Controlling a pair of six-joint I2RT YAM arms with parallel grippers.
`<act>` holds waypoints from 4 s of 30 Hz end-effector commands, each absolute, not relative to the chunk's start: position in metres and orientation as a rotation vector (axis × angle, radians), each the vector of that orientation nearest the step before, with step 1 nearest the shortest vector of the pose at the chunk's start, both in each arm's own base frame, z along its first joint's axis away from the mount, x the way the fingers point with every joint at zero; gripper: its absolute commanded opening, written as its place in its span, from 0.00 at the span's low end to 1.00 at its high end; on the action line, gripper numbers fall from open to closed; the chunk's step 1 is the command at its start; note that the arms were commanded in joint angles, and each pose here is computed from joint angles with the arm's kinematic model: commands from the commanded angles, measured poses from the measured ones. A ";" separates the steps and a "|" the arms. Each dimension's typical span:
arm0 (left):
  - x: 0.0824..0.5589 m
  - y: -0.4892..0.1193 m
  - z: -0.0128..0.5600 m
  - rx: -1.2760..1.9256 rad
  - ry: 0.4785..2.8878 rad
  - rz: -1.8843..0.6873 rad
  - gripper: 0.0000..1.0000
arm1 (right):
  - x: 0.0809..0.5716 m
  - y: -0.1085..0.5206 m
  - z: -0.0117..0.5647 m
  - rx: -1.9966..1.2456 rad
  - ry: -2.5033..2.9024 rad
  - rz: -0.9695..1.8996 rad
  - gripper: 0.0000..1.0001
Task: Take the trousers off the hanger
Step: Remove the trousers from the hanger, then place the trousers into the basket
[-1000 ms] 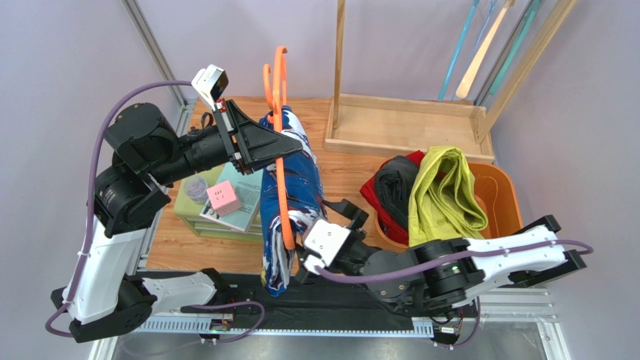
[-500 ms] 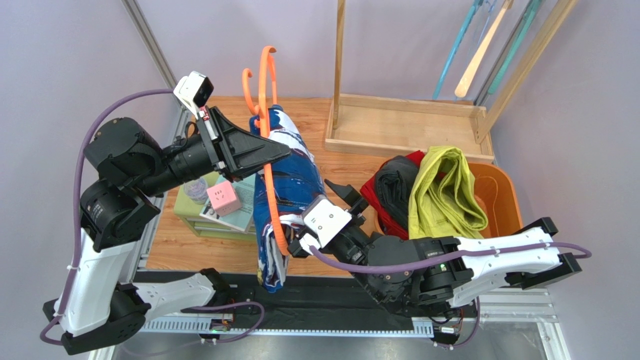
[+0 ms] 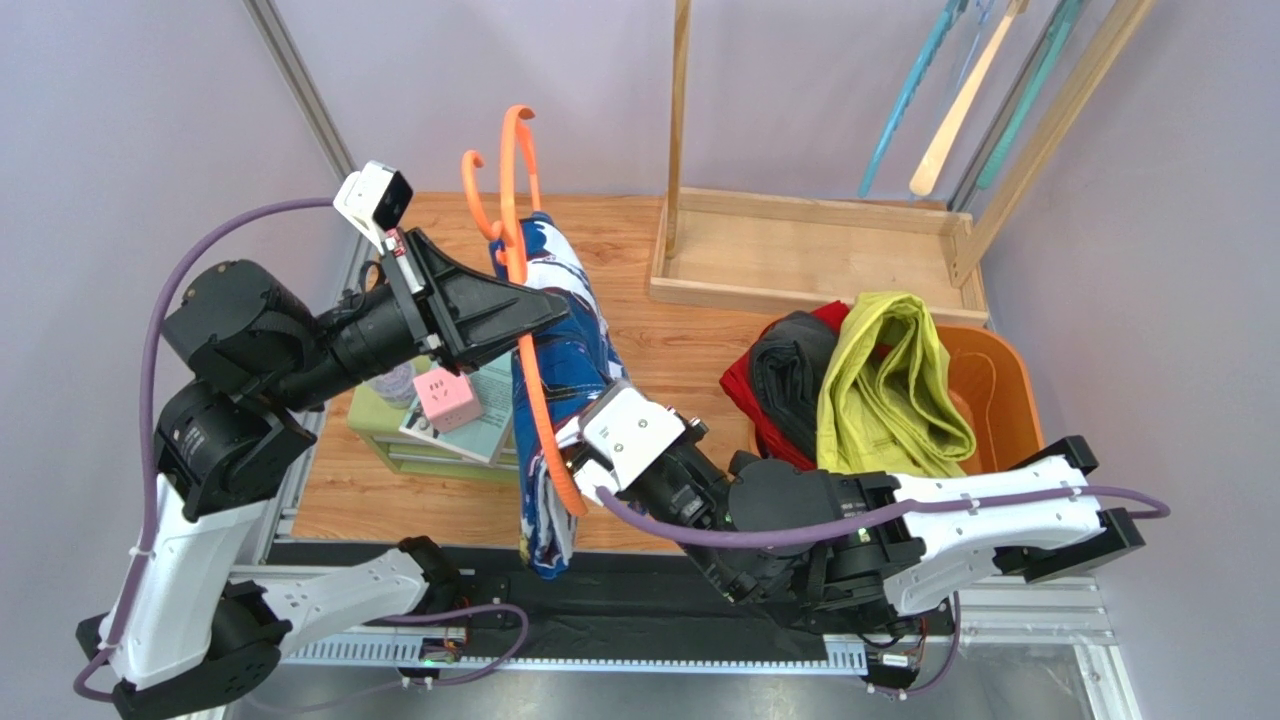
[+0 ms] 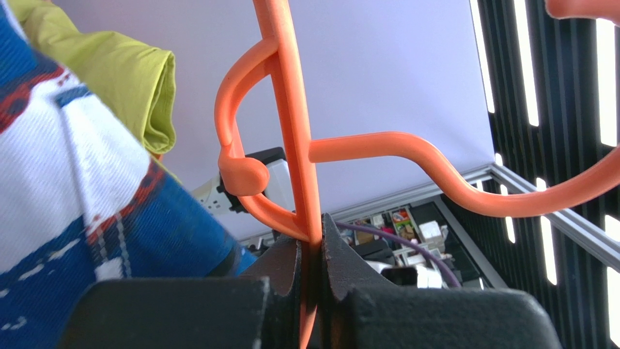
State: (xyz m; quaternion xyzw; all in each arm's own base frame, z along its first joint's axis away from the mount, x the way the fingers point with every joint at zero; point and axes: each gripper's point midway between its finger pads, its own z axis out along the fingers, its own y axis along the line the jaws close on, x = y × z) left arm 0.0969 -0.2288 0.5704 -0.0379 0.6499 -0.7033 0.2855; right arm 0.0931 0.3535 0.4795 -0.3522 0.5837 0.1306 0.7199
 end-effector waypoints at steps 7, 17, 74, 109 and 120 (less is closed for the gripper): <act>0.105 -0.208 0.536 -0.170 1.679 -1.750 0.00 | 0.118 0.270 0.598 -0.070 1.349 0.768 0.00; 0.109 -0.206 0.485 -0.241 1.784 -1.694 0.00 | 0.148 0.205 0.663 0.145 1.216 0.842 0.00; 0.119 -0.243 0.491 -0.074 1.869 -1.716 0.00 | 0.183 -0.128 0.570 0.005 1.466 0.157 0.00; 0.102 -0.226 0.491 -0.090 1.834 -1.745 0.00 | 0.220 0.115 0.309 -0.065 1.864 -0.060 0.04; 0.097 -0.218 0.485 -0.111 1.834 -1.729 0.00 | 0.222 0.068 0.269 0.017 2.066 -0.029 0.14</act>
